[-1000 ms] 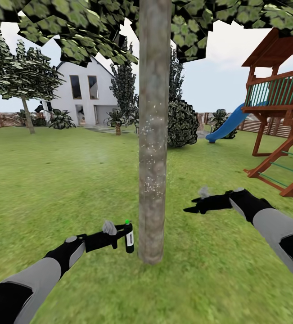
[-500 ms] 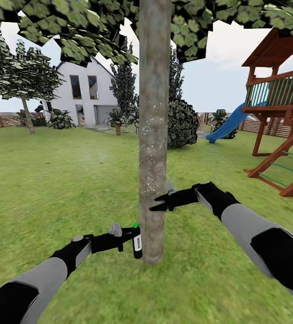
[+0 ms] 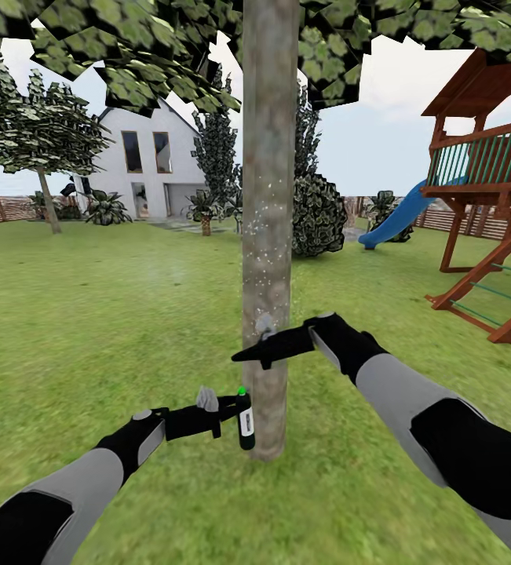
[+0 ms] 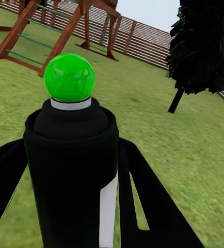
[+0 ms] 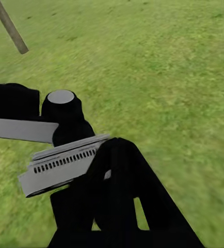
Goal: In the garden, pick up the pesticide atomizer on the floor and spray pesticide onto both trees until each tree trunk is fully covered.
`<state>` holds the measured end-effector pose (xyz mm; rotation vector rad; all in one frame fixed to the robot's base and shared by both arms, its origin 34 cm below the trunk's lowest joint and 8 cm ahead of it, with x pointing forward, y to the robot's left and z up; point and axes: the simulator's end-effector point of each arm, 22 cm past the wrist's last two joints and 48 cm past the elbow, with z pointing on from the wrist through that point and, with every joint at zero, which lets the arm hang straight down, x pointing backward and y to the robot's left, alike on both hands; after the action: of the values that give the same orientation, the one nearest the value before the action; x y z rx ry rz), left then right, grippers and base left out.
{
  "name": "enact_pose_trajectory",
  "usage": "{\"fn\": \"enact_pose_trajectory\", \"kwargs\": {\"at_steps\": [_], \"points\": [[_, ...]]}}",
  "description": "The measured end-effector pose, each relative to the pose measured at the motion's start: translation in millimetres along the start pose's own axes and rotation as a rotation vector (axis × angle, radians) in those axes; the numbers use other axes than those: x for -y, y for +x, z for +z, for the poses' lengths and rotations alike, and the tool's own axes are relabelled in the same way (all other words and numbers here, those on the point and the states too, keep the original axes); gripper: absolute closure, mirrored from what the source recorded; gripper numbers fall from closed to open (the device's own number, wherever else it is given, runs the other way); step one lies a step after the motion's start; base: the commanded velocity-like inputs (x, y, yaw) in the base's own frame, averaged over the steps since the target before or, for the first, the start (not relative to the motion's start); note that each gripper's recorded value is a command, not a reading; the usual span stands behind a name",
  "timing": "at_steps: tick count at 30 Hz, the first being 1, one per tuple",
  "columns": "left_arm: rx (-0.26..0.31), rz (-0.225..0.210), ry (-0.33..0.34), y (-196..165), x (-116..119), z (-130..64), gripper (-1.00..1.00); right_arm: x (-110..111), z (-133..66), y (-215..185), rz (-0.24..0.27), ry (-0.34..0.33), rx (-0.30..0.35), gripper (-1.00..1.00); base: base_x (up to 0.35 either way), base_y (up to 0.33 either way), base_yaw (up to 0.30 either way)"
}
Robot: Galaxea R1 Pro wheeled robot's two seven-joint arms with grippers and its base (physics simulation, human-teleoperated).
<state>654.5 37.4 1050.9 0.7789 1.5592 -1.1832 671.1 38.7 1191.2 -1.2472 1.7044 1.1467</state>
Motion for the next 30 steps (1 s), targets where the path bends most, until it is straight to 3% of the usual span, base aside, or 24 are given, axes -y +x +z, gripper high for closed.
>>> {"fn": "enact_pose_trajectory", "kwargs": {"at_steps": [8,16,23,26,30], "points": [[0.014,0.018,0.002,-9,0,0.4,1.0,10,-0.1,13,0.032,0.031,-0.014,1.0,0.0,0.0,0.0],[0.014,0.019,0.002,-9,0,0.3,1.0,33,-0.9,34,0.047,0.123,-0.059,1.0,0.0,0.0,0.0],[0.014,0.019,0.002,-9,0,0.3,1.0,36,7.3,38,0.021,0.139,-0.052,1.0,0.0,0.0,0.0],[0.016,0.019,0.001,-9,-1,0.2,1.0,32,14.4,54,-0.005,0.132,-0.121,1.0,0.0,0.0,0.0],[0.016,0.018,0.001,-9,-1,0.1,1.0,31,15.9,58,-0.011,0.13,-0.138,1.0,0.0,0.0,0.0]]}}
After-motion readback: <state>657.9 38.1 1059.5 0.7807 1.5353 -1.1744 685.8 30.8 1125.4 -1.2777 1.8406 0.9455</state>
